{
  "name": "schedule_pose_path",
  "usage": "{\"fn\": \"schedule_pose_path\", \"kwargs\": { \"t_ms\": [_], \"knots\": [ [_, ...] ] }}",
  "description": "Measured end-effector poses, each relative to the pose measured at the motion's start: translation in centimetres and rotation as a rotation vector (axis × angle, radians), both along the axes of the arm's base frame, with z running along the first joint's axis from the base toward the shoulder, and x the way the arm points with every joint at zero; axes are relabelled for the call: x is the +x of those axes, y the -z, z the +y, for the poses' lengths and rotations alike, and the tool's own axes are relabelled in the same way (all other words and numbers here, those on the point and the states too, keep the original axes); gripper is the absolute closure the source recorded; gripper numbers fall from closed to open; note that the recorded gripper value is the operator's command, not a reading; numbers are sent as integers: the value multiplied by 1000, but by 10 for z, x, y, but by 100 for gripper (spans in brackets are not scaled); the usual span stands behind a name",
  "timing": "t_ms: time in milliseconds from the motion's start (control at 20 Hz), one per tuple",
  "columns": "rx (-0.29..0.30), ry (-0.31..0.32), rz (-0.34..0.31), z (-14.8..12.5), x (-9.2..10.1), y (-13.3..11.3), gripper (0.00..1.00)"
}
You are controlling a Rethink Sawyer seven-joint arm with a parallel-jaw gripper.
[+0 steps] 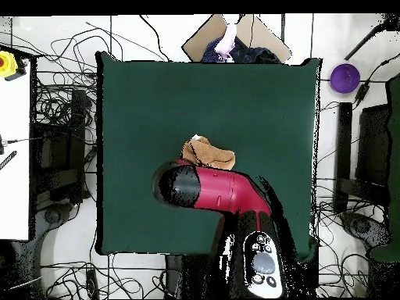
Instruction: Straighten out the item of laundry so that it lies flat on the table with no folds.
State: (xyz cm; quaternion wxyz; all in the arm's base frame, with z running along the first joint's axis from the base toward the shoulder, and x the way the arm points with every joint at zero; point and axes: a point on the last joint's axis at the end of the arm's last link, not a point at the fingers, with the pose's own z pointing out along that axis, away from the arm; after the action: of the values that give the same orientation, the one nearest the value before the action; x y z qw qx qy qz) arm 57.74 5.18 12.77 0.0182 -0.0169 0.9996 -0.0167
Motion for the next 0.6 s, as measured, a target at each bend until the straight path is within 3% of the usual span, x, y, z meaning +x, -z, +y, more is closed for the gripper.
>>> {"fn": "schedule_pose_path", "kwargs": {
  "t_ms": [300, 600],
  "knots": [
    [-5, 0, -26, -4, 21, 2, 0],
    [-5, 0, -24, -5, 27, 11, 0]
  ]
}}
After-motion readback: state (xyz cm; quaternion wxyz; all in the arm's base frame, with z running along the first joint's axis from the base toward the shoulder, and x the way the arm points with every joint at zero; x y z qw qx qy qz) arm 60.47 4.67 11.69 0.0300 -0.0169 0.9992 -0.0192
